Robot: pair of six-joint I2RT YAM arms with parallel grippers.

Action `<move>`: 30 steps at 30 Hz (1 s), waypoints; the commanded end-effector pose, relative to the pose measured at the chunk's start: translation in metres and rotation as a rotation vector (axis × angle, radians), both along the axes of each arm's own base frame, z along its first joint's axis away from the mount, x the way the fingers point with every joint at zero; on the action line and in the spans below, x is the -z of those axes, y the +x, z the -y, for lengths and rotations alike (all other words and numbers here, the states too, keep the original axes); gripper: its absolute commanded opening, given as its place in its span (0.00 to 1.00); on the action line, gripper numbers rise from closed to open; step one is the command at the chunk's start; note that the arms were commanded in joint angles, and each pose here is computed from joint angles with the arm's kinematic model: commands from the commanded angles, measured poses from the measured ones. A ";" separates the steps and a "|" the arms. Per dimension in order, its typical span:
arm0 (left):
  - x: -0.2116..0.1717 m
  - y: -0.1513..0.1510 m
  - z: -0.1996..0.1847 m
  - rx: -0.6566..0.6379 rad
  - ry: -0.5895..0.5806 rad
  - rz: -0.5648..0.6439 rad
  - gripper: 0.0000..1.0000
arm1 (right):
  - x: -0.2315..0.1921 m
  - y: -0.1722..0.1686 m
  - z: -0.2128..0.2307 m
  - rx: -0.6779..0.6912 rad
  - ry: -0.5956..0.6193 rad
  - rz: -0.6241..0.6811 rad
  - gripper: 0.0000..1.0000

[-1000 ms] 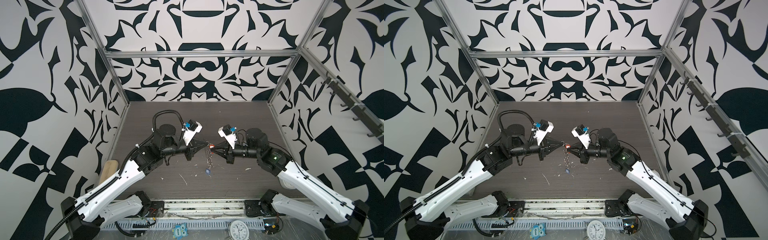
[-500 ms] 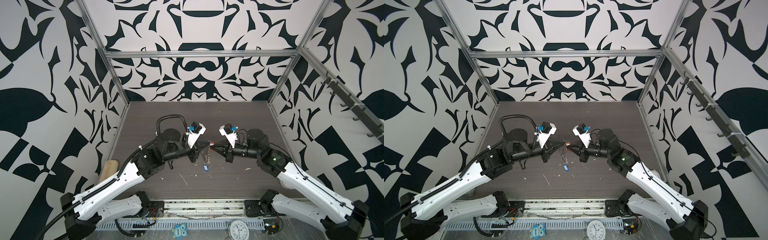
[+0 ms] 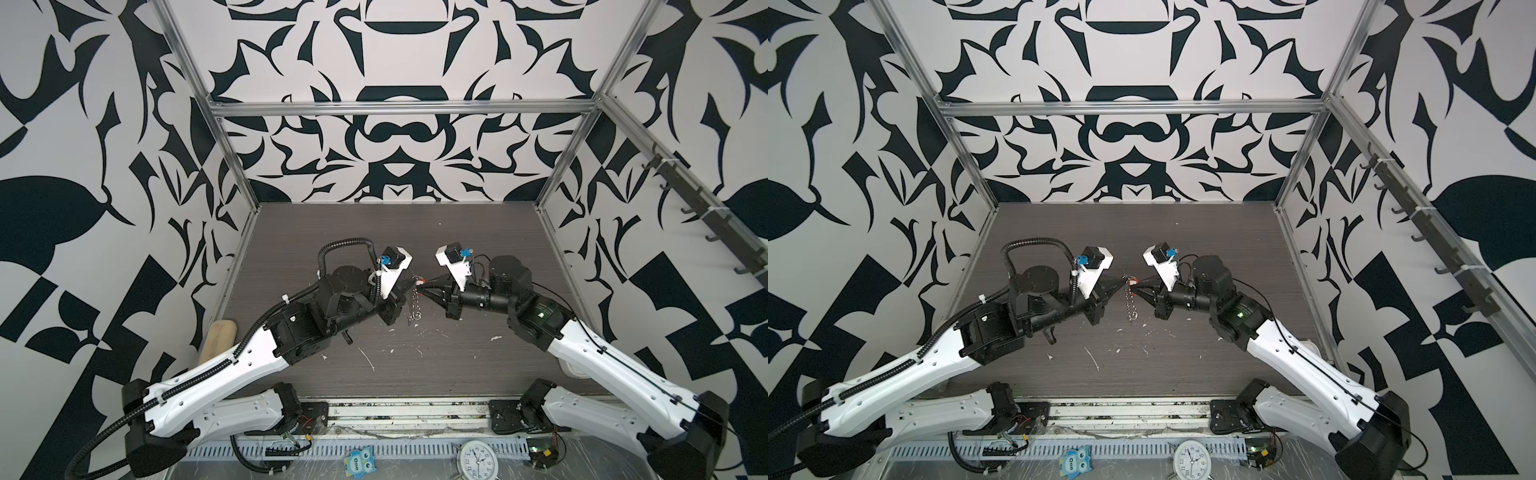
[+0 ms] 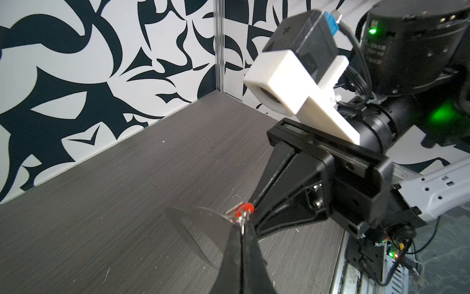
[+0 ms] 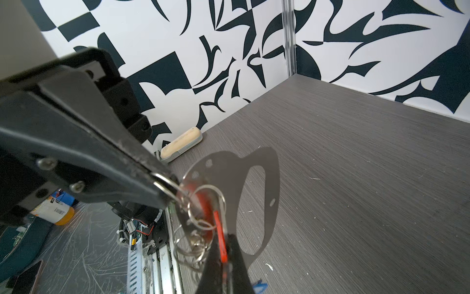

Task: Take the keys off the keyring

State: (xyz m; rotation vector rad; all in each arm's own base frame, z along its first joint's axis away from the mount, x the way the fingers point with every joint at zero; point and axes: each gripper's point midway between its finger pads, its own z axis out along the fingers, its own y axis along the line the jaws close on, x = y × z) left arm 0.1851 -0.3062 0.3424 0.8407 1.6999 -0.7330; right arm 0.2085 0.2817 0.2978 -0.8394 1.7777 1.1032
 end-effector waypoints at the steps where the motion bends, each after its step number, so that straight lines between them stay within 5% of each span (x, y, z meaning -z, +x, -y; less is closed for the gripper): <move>1: -0.027 0.001 -0.005 -0.024 -0.067 0.052 0.00 | 0.001 0.009 0.002 0.042 -0.002 0.002 0.00; 16: -0.018 -0.015 -0.007 0.060 -0.053 0.092 0.00 | -0.004 0.008 0.006 0.055 -0.006 0.024 0.00; 30: -0.010 -0.048 -0.021 0.249 -0.104 0.268 0.00 | -0.003 -0.002 0.004 0.008 -0.004 0.030 0.00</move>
